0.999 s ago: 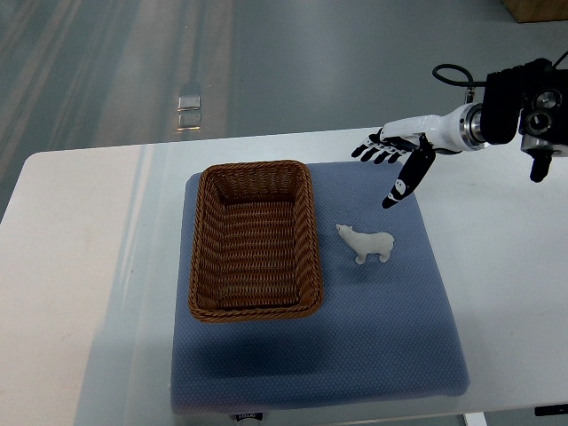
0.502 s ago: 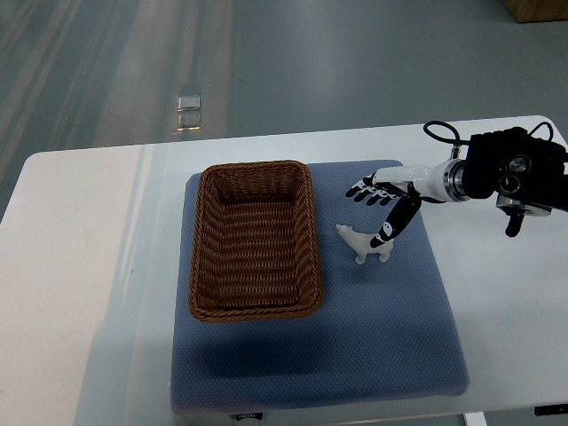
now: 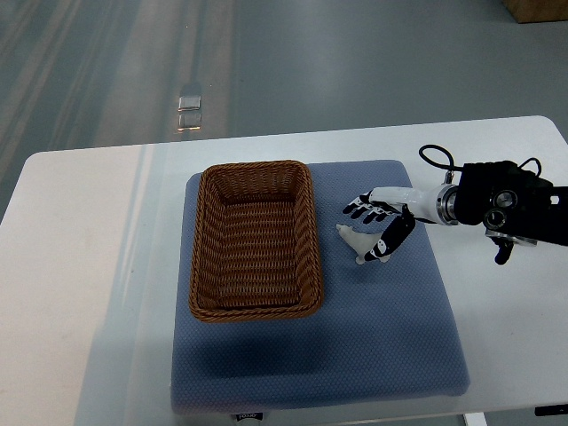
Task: Place white bear in brown basket with right hand
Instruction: 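Close the right hand fingers around the white polar bear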
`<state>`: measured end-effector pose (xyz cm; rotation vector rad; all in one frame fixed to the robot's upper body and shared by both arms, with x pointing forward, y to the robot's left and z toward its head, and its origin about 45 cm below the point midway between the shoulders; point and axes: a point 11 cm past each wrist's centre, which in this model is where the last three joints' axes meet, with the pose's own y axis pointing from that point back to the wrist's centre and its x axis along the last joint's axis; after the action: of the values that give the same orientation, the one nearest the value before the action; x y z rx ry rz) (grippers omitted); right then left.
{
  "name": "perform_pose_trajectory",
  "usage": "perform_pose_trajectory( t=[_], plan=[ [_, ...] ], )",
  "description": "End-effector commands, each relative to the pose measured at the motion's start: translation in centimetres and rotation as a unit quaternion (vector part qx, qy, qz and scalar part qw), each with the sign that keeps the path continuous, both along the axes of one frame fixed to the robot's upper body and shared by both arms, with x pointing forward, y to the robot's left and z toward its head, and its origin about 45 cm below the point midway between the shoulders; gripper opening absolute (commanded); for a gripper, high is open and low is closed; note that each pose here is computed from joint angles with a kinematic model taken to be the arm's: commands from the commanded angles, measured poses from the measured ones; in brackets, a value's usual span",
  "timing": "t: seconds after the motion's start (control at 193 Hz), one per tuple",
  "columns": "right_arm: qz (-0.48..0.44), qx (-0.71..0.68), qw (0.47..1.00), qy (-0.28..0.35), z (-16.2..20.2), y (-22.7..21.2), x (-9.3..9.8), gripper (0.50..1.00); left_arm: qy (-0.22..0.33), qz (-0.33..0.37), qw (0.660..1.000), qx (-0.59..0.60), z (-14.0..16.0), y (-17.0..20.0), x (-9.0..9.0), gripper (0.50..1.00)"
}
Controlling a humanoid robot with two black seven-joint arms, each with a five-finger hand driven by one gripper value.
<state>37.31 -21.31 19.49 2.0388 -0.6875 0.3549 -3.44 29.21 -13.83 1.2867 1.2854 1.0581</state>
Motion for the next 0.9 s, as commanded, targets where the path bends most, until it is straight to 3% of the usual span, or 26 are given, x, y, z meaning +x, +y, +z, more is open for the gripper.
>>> perform_pose_trajectory(
  t=[0.0,0.378,0.564,0.652,0.678,0.73,0.896],
  plan=[
    [0.0,0.001,1.0,-0.001,-0.4,0.0,-0.2,0.834,0.0,0.001,1.0,0.0,0.0,0.0,0.0,1.0],
    [0.003,-0.011,1.0,-0.011,-1.6,-0.5,-0.8,0.793,0.0,0.001,1.0,0.001,0.0,0.1,0.0,1.0],
    [0.003,-0.012,1.0,-0.009,-1.9,-0.6,-1.0,0.703,0.0,0.0,1.0,0.001,0.0,0.1,0.0,1.0],
    [0.004,-0.012,1.0,-0.008,-2.0,-0.6,-1.1,0.615,0.0,0.001,1.0,0.001,0.0,0.1,0.0,1.0],
    [0.006,-0.014,1.0,-0.01,-2.0,-0.6,-1.1,0.558,0.0,0.001,1.0,0.001,0.0,0.1,0.0,1.0],
    [0.009,-0.02,1.0,-0.015,-2.0,-0.7,-1.0,0.505,0.0,0.0,1.0,0.001,0.0,0.1,0.0,1.0],
    [0.004,-0.022,0.999,-0.032,-1.0,-1.2,-0.2,0.5,0.0,0.001,1.0,0.001,0.0,0.1,0.0,1.0]
  ],
)
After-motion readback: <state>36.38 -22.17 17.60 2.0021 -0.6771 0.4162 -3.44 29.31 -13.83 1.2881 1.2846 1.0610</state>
